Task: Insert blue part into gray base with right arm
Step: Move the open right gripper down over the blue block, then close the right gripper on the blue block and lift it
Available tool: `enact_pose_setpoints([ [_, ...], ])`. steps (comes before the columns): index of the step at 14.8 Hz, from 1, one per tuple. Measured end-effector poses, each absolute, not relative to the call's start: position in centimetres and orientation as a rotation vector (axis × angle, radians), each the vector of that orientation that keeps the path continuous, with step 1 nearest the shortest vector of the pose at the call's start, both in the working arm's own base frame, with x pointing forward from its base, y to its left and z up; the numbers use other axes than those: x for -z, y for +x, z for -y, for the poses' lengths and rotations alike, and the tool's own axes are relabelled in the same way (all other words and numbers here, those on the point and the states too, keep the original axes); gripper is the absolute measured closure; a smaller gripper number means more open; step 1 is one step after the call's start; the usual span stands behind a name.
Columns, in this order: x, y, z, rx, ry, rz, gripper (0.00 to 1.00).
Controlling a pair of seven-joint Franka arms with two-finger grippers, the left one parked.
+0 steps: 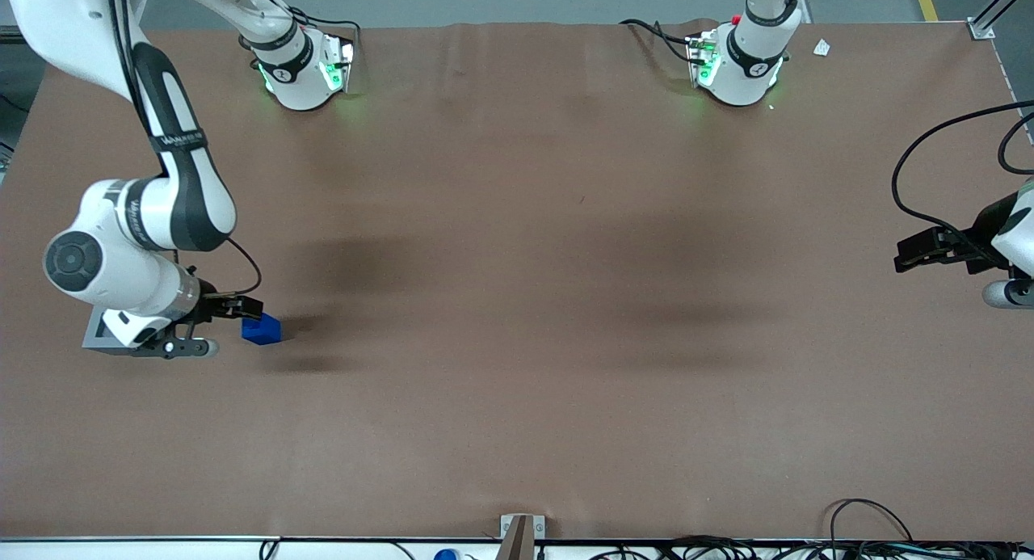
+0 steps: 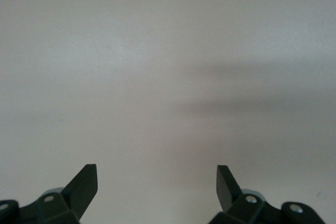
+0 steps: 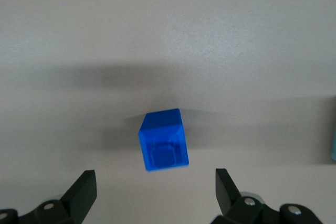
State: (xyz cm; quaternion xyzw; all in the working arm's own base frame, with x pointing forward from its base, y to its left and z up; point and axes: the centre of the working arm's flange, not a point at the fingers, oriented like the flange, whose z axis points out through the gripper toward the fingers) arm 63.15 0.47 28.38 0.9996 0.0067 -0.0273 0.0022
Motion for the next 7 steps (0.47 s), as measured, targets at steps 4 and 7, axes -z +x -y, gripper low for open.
enact_pose_setpoints([
  [4,-25.1,63.4,-0.6,0.080,3.131,-0.061,0.00],
  [7,-23.7,63.5,-0.5,0.076,3.128,-0.138,0.00],
])
